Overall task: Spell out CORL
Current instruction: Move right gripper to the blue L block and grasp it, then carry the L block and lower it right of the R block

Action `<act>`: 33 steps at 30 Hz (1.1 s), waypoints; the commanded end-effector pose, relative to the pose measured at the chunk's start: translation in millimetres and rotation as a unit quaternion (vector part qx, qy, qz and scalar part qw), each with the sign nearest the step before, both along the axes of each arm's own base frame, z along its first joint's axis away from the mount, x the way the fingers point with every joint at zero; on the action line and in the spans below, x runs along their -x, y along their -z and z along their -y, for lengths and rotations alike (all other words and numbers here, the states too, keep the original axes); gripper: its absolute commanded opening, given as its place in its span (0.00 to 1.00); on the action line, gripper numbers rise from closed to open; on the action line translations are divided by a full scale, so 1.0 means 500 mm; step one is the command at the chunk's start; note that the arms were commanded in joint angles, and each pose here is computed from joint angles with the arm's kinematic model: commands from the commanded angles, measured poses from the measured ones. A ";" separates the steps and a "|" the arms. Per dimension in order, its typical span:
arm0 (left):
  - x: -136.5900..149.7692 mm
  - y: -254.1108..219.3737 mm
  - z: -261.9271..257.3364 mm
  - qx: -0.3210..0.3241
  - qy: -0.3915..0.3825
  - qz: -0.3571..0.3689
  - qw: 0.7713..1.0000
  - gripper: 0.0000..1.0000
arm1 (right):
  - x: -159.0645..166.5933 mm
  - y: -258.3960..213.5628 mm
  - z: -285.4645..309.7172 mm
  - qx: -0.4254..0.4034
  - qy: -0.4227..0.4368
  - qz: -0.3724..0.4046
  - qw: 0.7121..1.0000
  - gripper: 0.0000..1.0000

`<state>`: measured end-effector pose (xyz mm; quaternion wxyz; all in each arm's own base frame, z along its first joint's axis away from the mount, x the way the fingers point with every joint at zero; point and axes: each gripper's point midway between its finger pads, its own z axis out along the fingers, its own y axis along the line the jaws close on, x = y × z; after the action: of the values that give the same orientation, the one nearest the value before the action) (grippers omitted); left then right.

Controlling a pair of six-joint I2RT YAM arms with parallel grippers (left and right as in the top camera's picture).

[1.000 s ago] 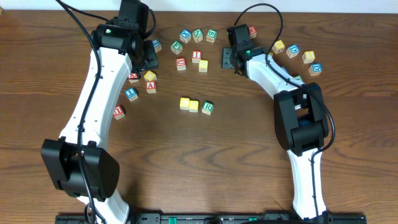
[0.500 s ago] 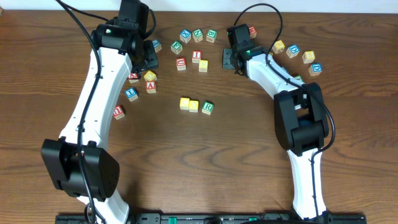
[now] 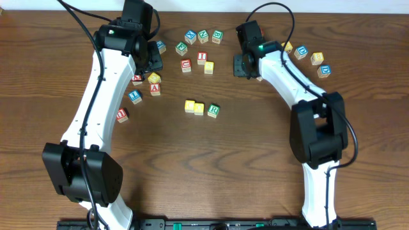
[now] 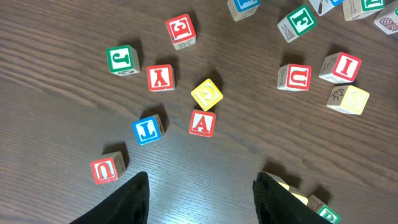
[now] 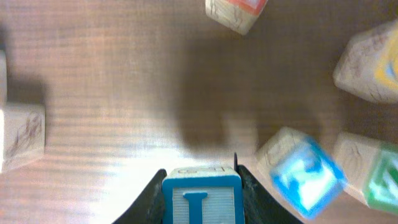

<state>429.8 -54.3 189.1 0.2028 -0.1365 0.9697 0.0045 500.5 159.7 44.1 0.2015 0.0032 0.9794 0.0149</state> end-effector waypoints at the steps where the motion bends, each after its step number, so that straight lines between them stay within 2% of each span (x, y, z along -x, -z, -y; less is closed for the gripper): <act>1: 0.000 0.019 -0.007 -0.009 0.000 -0.010 1.000 0.53 | 0.049 -0.007 -0.015 -0.013 -0.019 -0.044 0.999 0.21; 5: -0.005 0.017 -0.006 -0.008 0.000 -0.005 1.000 0.53 | 0.123 0.026 -0.008 0.006 -0.020 -0.113 0.993 0.22; 11: -0.010 0.015 -0.005 -0.007 0.000 0.001 1.000 0.54 | 0.180 0.062 -0.011 0.024 -0.031 -0.156 0.987 0.21; 15: -0.010 0.015 -0.005 -0.007 0.000 0.001 1.000 0.53 | 0.193 0.071 -0.020 0.029 -0.039 -0.161 0.986 0.18; 23: -0.010 0.015 -0.005 -0.007 0.000 0.001 1.000 0.53 | 0.204 0.070 -0.062 0.030 -0.063 -0.153 0.986 0.19; 33: -0.010 0.015 -0.005 -0.007 0.000 0.000 1.000 0.53 | 0.235 0.071 -0.109 0.035 -0.080 -0.158 0.984 0.27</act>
<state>436.2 -55.5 191.9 0.2162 -0.1371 0.9667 0.0001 392.9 210.6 9.6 0.0513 -0.0870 0.9949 -0.0034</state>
